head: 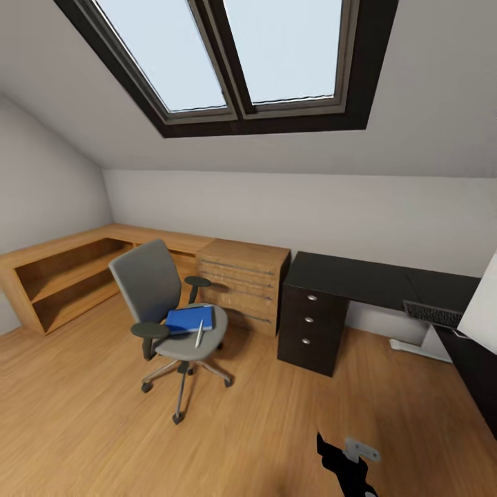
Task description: In the bedroom, organize the workspace by keeping the computer under the desk, ensuring the monitor is on the desk, placing the keyboard on the desk next to the monitor, placing the mouse on the desk next to the keyboard, moving the folder from the swivel chair onto the desk next to the mouse, stacking the notebook on top of the folder with the pen on top of the notebook, and positioning the swivel chair next to the desk.
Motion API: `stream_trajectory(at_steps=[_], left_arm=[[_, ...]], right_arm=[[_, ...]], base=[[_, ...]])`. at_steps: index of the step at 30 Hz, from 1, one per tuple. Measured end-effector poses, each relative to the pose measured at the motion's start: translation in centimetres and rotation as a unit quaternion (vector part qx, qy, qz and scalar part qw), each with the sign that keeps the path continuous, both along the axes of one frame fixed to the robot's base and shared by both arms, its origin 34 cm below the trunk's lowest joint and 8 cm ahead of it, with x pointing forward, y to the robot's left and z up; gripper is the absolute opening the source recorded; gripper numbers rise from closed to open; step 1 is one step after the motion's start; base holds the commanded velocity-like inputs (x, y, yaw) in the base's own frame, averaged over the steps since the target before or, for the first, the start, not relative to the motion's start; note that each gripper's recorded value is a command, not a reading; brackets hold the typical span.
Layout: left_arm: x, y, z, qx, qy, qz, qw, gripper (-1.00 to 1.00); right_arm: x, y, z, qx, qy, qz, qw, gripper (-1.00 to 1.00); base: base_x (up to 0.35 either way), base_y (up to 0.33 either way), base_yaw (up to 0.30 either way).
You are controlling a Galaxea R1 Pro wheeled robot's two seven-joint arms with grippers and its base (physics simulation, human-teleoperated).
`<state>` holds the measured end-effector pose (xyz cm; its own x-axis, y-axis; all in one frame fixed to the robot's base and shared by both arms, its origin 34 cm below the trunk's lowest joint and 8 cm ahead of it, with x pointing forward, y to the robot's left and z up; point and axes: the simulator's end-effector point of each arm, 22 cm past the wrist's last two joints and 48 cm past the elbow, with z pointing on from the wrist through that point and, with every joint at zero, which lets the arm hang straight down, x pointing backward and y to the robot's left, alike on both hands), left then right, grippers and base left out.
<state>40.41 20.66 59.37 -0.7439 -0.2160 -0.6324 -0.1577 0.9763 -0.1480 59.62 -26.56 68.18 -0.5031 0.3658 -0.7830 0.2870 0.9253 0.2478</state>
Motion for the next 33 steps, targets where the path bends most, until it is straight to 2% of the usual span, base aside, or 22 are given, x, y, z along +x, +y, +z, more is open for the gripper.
stream_trajectory(at_steps=[11,22,33], left_arm=[[0.0,-0.03,0.0,0.0,0.0,-0.001,1.0,1.0],[0.01,-0.03,0.0,0.0,0.0,-0.001,1.0,1.0],[0.01,-0.03,0.0,0.0,0.0,-0.001,1.0,1.0]], right_arm=[[0.0,0.0,0.01,0.0,0.0,0.0,1.0,1.0],[0.01,0.01,0.01,0.0,0.0,0.0,1.0,1.0],[0.0,0.0,0.0,0.0,0.0,0.001,1.0,1.0]], base=[[-0.333,0.0,-0.01],[-0.333,0.013,-0.136],[-0.333,0.088,-0.059]])
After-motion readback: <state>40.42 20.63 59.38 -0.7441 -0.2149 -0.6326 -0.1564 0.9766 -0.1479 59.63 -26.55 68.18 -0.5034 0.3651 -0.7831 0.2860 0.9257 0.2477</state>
